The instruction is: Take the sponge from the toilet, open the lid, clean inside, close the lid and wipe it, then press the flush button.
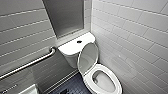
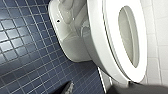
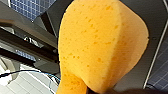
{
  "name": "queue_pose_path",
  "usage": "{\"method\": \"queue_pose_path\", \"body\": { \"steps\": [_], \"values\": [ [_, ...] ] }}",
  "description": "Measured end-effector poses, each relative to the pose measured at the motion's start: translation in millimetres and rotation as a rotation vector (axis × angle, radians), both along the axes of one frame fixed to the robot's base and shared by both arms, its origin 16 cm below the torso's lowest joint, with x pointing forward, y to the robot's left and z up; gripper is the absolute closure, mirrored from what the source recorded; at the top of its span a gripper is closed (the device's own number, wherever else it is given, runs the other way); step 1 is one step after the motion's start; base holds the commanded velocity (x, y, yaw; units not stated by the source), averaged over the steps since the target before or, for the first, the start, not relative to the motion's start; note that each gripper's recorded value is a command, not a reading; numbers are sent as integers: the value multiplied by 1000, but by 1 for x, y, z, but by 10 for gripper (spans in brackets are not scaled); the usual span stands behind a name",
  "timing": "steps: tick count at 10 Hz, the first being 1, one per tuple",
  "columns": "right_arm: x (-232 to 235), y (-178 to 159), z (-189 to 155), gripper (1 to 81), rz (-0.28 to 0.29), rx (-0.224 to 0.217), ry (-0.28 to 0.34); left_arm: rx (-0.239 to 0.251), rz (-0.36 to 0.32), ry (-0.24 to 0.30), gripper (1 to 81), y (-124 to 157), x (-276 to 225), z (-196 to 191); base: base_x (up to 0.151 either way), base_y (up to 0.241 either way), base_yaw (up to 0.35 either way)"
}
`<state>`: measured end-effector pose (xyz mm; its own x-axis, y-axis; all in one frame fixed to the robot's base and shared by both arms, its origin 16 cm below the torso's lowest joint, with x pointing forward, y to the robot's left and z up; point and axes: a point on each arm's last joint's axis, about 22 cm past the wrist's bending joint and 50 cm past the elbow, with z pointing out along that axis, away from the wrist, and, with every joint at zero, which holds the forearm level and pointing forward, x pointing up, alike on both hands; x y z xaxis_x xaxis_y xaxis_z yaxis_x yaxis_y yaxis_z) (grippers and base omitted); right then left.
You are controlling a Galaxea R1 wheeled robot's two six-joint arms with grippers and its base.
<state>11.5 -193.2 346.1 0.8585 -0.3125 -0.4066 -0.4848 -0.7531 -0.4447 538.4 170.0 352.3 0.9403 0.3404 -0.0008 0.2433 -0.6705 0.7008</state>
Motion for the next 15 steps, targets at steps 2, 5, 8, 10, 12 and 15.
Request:
{"method": "queue_pose_path", "body": {
  "steps": [2, 5, 8, 10, 12, 15],
  "values": [
    [3, 4, -1, 811, -9, 0, -10, -21, 76, 6, 10, 6, 42, 17, 0, 0, 0],
    [3, 9, 0, 811, -10, 6, -11, -53, 148, -18, 10, 7, 102, 47, 0, 0, 0],
    [2, 9, -1, 811, -10, 5, -11, -64, 212, -29, 10, 11, 148, 65, 0, 0, 0],
    [3, 8, -1, 811, -13, 2, -14, -48, 270, -20, 10, 27, 169, 65, 0, 0, 0],
    [4, 8, -1, 811, -18, -2, -20, -41, 299, -35, 10, 35, 193, 74, 0, 0, 0],
    [3, 7, 0, 811, -20, -6, -21, -45, 327, -88, 10, 42, 236, 101, 0, 0, 0]
  ]
}}
